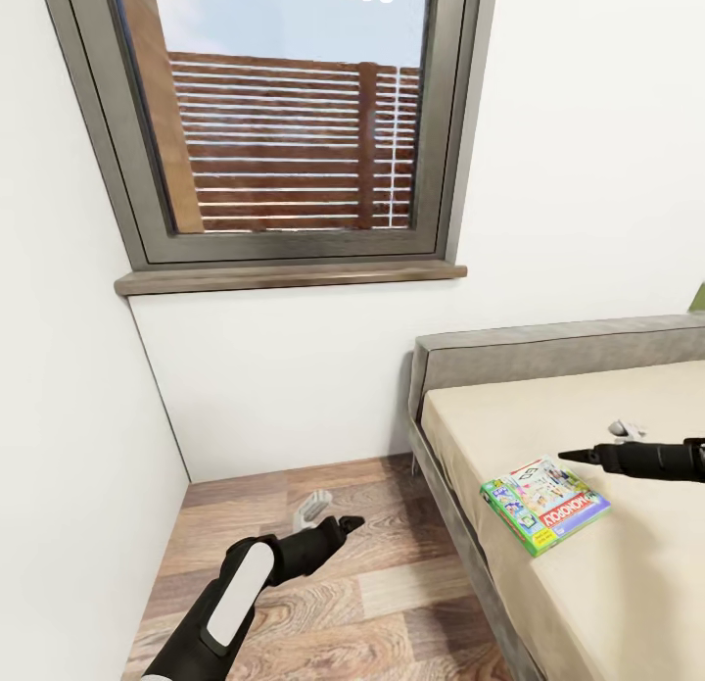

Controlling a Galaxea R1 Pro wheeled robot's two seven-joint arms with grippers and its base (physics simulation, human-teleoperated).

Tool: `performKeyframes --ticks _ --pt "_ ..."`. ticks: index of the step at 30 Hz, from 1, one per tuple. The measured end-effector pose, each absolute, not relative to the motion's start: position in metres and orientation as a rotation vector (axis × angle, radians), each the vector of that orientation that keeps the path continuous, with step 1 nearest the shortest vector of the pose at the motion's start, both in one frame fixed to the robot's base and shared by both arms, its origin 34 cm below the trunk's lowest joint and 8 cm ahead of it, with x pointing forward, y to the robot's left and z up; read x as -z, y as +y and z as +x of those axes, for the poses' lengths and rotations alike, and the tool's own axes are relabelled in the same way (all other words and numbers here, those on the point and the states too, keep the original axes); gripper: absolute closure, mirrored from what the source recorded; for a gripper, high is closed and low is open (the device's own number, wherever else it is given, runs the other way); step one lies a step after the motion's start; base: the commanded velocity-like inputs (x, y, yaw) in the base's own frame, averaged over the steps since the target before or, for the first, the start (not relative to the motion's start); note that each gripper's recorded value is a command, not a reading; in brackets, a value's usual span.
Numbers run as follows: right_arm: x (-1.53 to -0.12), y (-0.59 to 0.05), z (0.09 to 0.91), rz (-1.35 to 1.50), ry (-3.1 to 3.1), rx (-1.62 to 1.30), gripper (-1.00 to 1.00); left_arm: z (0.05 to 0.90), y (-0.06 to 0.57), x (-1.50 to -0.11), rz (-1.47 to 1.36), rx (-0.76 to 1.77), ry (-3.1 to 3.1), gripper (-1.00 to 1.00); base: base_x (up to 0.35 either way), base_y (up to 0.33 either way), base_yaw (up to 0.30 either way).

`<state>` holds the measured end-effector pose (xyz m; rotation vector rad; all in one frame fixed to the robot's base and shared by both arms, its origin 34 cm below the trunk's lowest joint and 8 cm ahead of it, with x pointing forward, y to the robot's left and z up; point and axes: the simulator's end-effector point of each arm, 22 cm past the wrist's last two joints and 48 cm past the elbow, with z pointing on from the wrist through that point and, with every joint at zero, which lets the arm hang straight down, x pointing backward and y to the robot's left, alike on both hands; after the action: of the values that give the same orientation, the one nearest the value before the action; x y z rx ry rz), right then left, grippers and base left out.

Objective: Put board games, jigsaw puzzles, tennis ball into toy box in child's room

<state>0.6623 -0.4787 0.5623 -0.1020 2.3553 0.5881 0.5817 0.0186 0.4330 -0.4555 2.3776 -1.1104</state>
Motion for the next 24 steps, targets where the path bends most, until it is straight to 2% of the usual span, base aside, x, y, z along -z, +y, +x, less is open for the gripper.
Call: performKeyframes --ticks 7,16,17,24 --pt "-0.565 -0.482 0.662 -0.096 2.331 -0.572 -1.00 0.582 0.015 -0.437 -0.449 1.139 2.361 -1.00 0.000 0.000 0.000" --pt "-0.579 -0.505 0.653 -0.079 2.387 -0.560 -1.00 0.583 0.037 -0.439 -0.509 1.130 2.370 -1.00 0.000 0.000 0.000" --pt "-0.594 -0.519 0.651 -0.027 2.424 -0.595 -1.00 0.592 0.052 -0.452 -0.580 1.128 2.347 -1.00 0.000 0.000 0.000" --pt "-0.598 -0.521 0.651 -0.023 2.425 -0.597 -1.00 0.593 0.052 -0.453 -0.589 1.135 2.343 -1.00 0.000 0.000 0.000"
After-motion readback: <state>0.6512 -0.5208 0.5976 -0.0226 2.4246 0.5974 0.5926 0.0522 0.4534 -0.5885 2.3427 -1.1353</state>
